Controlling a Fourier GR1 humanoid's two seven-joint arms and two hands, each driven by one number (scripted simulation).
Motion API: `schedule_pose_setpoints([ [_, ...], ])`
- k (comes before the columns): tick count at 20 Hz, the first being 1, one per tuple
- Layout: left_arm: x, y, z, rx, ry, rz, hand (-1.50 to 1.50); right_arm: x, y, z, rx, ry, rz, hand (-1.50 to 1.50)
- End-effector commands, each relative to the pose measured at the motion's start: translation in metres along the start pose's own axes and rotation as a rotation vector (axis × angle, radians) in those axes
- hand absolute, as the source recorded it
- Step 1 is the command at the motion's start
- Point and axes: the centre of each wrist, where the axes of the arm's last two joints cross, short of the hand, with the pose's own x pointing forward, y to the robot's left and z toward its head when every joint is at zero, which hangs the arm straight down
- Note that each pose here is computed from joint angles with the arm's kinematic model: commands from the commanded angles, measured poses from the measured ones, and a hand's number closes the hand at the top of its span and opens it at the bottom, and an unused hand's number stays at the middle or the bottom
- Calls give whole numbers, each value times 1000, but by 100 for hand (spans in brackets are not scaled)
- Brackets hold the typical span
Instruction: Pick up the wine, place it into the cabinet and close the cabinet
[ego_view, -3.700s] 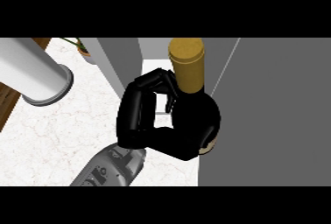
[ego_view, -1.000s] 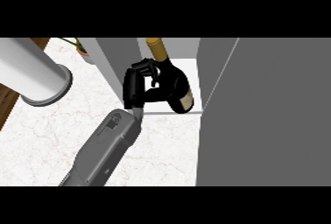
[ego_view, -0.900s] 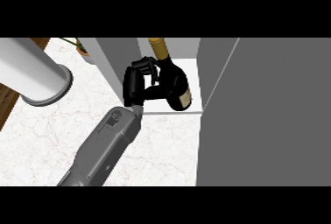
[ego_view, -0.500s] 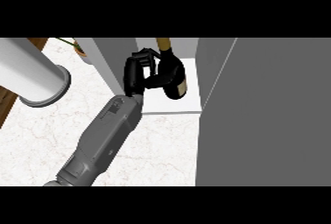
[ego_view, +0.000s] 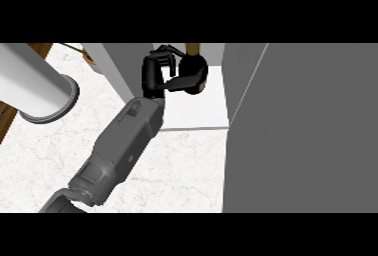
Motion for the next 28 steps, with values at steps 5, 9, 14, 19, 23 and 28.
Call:
schedule_pose_setpoints([
  [5,20,-13,-25,29,19,6,150,12,-3,7,40,-47,-31,-150],
  [9,-11,13,-9,69,83,83,150,14,0,17,38,-61,-35,-150],
  [14,-15,10,-6,92,93,160,150,15,3,15,49,-68,-18,-150],
  [19,-13,8,-9,107,94,149,150,2,3,-1,48,-42,-38,-150],
  [23,-4,20,-26,121,80,123,150,5,2,14,48,-58,-33,-150],
  [28,-24,30,-9,114,86,56,-150,10,4,12,62,-70,-28,-150],
])
